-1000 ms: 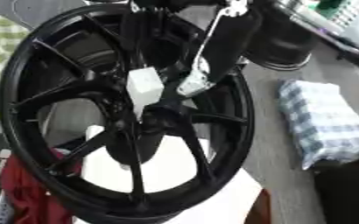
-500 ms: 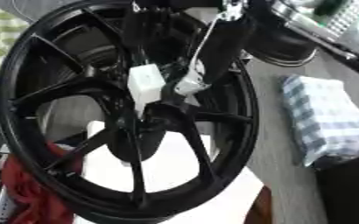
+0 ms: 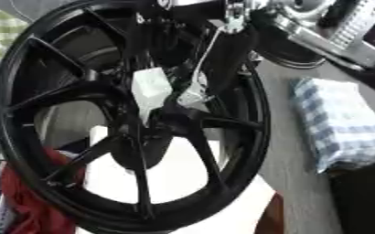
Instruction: Pull the pin out of the wheel hub.
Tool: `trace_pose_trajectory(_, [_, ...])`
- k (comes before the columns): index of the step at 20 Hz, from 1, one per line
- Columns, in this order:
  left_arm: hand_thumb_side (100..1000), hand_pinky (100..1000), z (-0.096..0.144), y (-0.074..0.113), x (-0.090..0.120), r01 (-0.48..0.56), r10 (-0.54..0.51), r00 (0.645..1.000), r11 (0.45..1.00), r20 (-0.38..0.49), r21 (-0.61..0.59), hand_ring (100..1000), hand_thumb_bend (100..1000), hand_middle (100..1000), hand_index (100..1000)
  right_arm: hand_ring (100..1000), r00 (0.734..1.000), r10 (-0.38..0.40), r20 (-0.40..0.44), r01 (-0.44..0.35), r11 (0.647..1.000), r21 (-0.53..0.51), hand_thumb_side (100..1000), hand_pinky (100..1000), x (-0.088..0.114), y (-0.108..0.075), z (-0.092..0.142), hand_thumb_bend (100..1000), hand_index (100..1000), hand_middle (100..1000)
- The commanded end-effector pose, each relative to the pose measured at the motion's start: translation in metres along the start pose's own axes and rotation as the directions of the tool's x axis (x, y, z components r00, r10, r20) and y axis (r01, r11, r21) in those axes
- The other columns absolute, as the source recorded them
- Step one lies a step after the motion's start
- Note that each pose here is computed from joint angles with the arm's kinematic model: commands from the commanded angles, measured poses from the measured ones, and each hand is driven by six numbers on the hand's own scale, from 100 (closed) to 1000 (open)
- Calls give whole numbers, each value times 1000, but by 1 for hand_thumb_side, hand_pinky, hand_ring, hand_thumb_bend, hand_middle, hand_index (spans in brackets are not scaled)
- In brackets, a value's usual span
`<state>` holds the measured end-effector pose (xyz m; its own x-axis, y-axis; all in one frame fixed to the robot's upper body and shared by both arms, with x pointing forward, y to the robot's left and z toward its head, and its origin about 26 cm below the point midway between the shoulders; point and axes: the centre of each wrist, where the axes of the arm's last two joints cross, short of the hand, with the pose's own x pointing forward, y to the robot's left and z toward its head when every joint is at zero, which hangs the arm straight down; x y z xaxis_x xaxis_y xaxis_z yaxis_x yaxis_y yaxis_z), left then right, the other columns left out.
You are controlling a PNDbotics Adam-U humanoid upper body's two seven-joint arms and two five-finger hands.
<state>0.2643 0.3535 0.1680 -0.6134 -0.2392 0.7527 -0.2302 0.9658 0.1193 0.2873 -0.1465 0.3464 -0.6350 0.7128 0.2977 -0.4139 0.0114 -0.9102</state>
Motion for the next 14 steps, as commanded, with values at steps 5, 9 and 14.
trace_pose_trajectory(5, [800,865,-5,-1,7,2,-1,1000,1000,27,-9,636,100,581,781,791,998,-14,-64,12,1000,-23,100,759,-16,-7,-11,501,768,737])
trace_pose_trajectory(9, [800,865,-4,-2,7,0,0,1000,1000,26,-10,636,100,581,781,793,997,-7,-73,4,999,-33,100,762,-30,-8,-22,497,769,739])
trace_pose_trajectory(14, [800,866,-4,-2,6,-1,1,1000,1000,24,-8,635,100,580,781,791,997,-3,-76,2,1000,-21,100,760,-42,-6,-32,491,767,737])
